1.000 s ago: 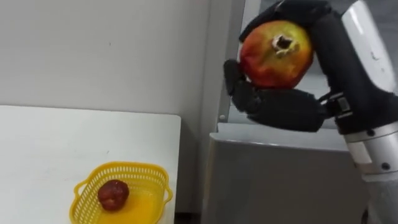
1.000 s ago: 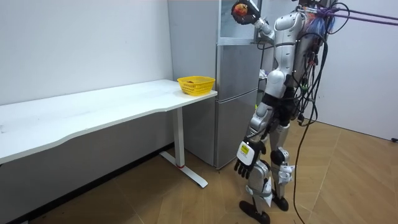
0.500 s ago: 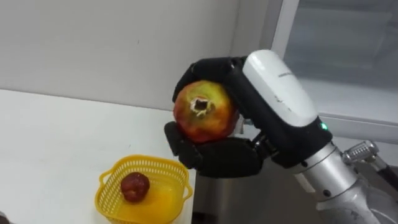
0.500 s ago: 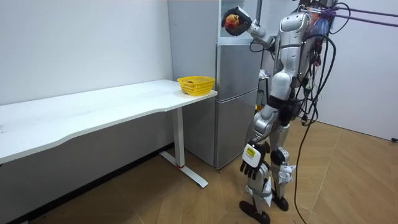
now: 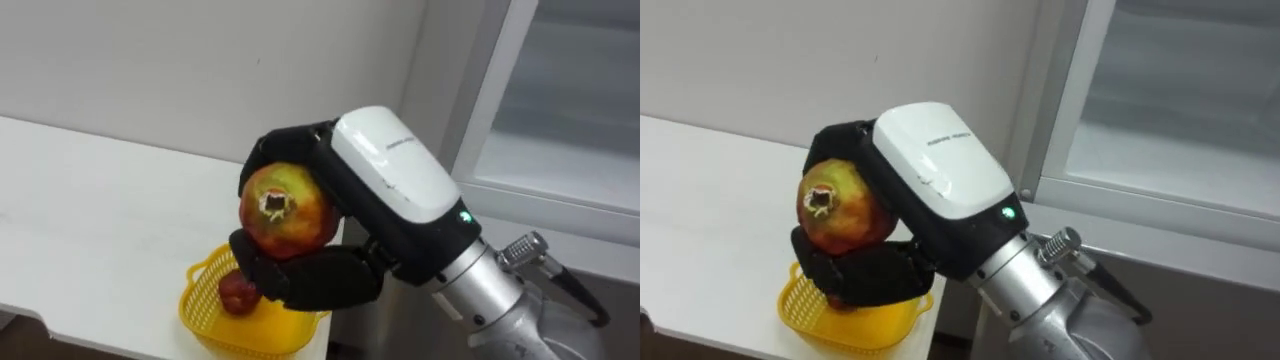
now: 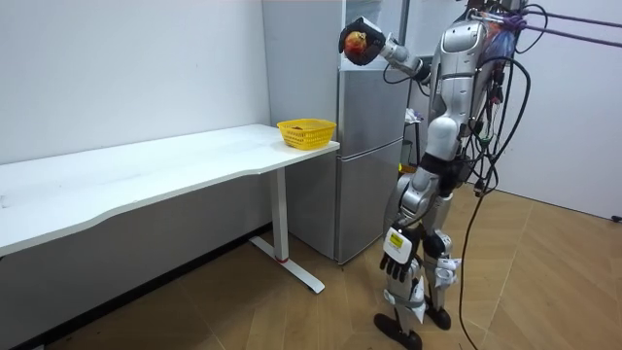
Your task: Retrieve from the upper fridge
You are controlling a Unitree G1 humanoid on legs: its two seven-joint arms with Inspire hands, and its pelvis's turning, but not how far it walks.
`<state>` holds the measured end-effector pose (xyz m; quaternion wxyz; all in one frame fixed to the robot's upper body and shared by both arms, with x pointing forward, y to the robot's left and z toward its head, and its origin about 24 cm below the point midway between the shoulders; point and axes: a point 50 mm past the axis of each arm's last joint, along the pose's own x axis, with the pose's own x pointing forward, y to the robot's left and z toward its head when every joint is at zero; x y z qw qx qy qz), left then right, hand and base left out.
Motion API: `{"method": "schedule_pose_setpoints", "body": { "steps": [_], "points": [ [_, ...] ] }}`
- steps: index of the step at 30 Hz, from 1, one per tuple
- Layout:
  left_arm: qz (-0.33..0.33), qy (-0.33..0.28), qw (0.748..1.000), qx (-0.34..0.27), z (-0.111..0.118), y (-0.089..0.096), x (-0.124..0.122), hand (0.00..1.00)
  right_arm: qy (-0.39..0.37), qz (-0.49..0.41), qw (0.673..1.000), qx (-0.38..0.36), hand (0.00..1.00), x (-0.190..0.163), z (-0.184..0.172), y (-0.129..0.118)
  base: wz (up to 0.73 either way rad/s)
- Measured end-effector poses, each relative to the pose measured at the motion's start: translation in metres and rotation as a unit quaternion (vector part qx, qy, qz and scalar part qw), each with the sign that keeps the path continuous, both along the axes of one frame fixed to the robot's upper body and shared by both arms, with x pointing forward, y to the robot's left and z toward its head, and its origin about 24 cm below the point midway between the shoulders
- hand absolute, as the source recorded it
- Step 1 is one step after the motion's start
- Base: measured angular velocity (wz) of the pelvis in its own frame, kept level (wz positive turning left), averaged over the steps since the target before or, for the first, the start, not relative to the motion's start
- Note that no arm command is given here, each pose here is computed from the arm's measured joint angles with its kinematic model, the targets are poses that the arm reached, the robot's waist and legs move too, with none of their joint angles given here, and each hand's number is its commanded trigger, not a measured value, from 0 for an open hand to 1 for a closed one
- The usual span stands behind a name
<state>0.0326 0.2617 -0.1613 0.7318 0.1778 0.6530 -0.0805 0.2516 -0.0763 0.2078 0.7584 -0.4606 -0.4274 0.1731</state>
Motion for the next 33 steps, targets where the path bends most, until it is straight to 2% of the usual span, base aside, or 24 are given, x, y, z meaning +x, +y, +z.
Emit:
{"method": "schedule_pose_setpoints", "body": {
  "steps": [6, 12, 22, 33],
  "points": [
    [-0.001, 0.003, 1.000, -0.006, 0.000, 0.000, 0.002, 0.00, 0.050, -0.009, 0.998, -0.042, 1.00, 0.011, -0.020, 0.003, 0.02],
    [0.000, 0.002, 1.000, 0.002, 0.001, 0.001, 0.007, 0.00, 0.097, -0.060, 0.992, -0.062, 1.00, 0.028, -0.041, 0.000, 0.10],
    [-0.011, -0.004, 1.000, 0.010, 0.001, 0.001, 0.013, 0.00, 0.168, -0.125, 0.971, -0.112, 1.00, 0.053, -0.077, -0.013, 0.02],
    [-0.016, -0.020, 1.000, 0.008, 0.003, 0.000, 0.020, 0.00, 0.186, -0.155, 0.962, -0.129, 1.00, 0.064, -0.086, -0.019, 0.04]
  ]
}}
